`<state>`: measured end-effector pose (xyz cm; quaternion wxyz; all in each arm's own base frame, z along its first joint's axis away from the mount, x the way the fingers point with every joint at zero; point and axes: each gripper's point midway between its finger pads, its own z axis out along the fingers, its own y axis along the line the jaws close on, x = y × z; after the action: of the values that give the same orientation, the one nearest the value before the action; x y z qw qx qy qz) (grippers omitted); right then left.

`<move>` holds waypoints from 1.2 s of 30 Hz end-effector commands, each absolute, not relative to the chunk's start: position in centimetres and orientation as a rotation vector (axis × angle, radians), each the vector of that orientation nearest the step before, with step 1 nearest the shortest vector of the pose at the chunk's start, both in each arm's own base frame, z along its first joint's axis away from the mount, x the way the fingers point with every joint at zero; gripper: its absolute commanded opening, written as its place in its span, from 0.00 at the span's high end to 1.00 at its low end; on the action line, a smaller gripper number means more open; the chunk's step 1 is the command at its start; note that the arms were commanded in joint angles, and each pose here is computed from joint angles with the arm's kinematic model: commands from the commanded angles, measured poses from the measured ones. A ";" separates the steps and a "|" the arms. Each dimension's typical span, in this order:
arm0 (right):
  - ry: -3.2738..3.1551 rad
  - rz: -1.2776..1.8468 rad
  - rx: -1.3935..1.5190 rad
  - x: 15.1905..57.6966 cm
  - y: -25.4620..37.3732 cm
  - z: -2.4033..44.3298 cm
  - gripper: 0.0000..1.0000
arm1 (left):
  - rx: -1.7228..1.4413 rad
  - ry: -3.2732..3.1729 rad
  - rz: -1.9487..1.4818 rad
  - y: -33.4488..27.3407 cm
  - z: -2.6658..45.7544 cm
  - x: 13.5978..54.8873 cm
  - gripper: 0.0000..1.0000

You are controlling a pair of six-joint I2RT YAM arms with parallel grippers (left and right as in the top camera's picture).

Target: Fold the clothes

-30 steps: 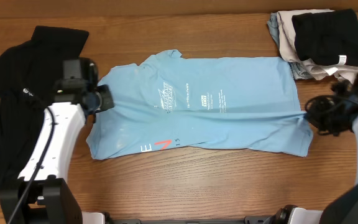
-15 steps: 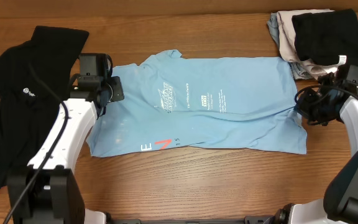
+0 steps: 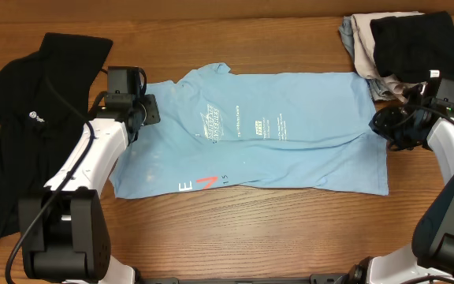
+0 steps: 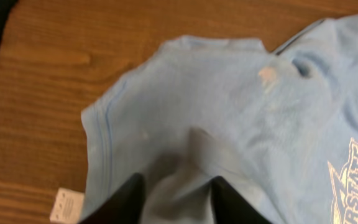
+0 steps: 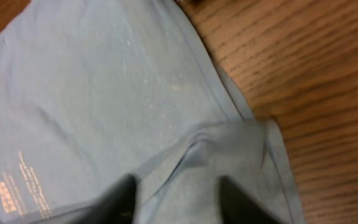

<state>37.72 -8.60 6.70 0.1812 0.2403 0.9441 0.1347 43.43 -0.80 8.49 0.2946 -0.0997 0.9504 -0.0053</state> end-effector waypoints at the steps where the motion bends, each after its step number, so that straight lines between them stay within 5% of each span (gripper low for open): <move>1: 2.654 0.395 0.662 38.3 -8.4 7.3 0.42 | -0.248 2.508 0.007 -0.5 8.9 44.0 0.22; 4: 2.658 0.403 0.663 38.3 -8.3 8.6 0.40 | -0.238 2.522 0.013 -0.4 10.6 43.8 0.00; 13: 2.595 0.397 0.628 36.2 -7.4 18.8 0.40 | -0.356 2.611 -0.003 -0.3 20.3 38.9 0.00; 20: 2.635 0.376 0.653 31.7 -6.1 21.2 0.40 | -0.517 2.755 0.121 1.4 20.4 31.9 0.00; 36: 2.632 0.354 0.616 32.0 -6.4 21.1 0.39 | -0.044 2.716 -0.078 -2.2 10.1 40.8 0.00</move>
<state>31.79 -6.38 20.82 0.2008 0.2272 0.9439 0.1307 40.57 -1.55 13.18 0.2385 -0.0731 0.9682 -0.0214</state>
